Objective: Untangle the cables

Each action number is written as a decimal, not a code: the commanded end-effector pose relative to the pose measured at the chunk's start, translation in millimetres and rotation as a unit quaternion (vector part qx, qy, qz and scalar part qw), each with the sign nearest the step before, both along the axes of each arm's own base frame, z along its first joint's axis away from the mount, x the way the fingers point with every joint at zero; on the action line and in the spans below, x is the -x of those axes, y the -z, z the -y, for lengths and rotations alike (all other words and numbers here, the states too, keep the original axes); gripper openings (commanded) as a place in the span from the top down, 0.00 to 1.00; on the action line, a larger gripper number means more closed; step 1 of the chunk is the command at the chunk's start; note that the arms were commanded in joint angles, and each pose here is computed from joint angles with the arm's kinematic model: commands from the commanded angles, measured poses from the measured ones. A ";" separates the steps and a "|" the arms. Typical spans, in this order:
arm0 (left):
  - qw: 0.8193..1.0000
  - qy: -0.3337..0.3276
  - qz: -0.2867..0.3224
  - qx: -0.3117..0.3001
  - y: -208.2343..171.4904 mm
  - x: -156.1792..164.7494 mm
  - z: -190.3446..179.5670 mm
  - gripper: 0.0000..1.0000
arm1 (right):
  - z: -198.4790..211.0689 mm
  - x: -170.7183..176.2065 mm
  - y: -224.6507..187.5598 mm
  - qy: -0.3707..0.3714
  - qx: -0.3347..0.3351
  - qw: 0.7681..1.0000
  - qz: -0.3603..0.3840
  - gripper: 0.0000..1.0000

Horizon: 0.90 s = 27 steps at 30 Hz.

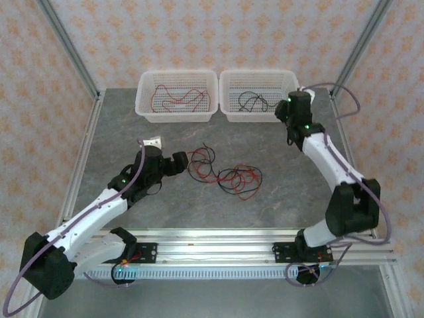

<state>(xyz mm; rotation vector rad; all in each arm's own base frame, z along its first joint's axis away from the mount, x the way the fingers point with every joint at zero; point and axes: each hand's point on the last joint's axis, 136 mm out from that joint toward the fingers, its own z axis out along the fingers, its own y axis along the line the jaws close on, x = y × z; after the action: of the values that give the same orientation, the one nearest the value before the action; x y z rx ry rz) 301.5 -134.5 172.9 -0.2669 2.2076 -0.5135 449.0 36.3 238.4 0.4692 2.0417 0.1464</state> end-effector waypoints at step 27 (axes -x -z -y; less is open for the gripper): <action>0.986 0.016 -0.162 -0.038 91.3 -45.7 64.4 0.57 | -39.5 99.1 46.4 -0.094 -0.079 0.992 -0.027 0.63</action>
<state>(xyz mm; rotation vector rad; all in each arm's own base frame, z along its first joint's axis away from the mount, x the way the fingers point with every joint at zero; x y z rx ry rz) 336.1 -184.5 76.0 -0.2757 2.5723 -0.3663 354.4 73.6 185.5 0.3875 2.1551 0.3958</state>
